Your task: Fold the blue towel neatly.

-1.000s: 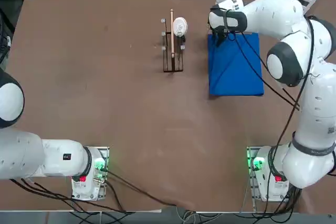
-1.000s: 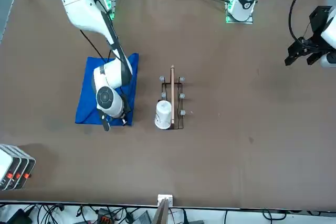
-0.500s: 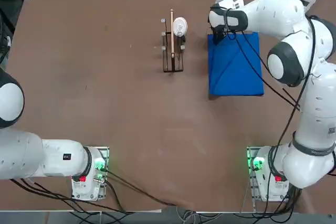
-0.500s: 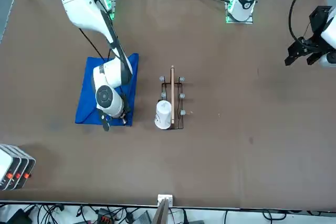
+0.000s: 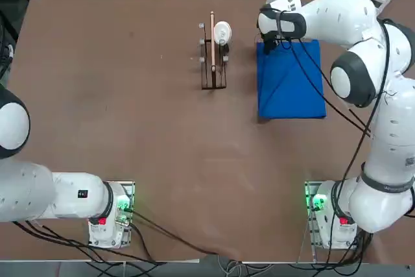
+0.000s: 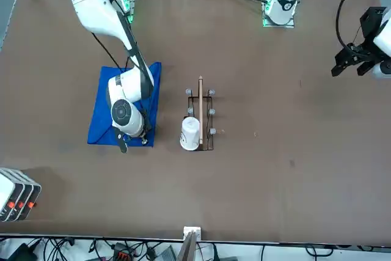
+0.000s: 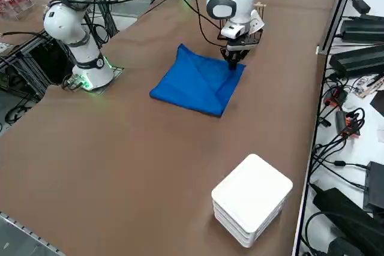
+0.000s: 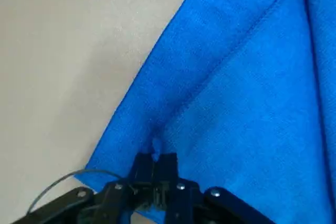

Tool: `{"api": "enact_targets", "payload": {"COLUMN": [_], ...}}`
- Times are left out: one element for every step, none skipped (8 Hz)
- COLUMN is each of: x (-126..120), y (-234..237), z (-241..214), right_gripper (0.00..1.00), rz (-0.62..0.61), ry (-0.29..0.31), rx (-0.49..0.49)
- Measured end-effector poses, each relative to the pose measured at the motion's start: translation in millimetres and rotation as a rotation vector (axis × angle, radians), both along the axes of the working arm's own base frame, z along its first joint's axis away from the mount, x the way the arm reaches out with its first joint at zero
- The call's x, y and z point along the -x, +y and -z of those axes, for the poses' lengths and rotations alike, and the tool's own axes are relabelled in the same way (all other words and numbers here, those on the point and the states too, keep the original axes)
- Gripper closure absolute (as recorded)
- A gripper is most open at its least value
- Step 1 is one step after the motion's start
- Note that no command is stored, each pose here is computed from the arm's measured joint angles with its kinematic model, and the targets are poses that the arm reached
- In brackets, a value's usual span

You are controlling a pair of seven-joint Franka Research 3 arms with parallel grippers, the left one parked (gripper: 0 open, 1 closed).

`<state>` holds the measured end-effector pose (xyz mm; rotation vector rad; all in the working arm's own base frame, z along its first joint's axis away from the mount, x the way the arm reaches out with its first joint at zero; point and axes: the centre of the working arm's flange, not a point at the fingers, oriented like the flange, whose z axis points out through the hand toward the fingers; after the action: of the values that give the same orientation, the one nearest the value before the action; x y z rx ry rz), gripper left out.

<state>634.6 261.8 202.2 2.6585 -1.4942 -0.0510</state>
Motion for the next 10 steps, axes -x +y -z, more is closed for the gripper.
{"api": "enact_targets", "payload": {"x": [0,0,0,-2,-2,-2,0,2,4,6], "y": [2,5,8,10,13,19,25,31,36,42], "z": [-4,-9,-16,-26,-35,-40,-42,-43,-43,-44], "right_gripper": [0.98,0.98,0.98,0.98,0.98,0.98,0.98,0.98,0.98,0.98], "rz": [-0.004,-0.014,-0.037,-0.057,-0.068,-0.076,-0.087,-0.1,-0.116,-0.133], "ry": [-0.005,-0.012,-0.023,-0.036,-0.047,-0.055,-0.059,-0.063,-0.065,-0.067], "rx": [-0.003,-0.004,-0.006,-0.013,-0.021,-0.026,-0.03,-0.032,-0.033,-0.035]}}
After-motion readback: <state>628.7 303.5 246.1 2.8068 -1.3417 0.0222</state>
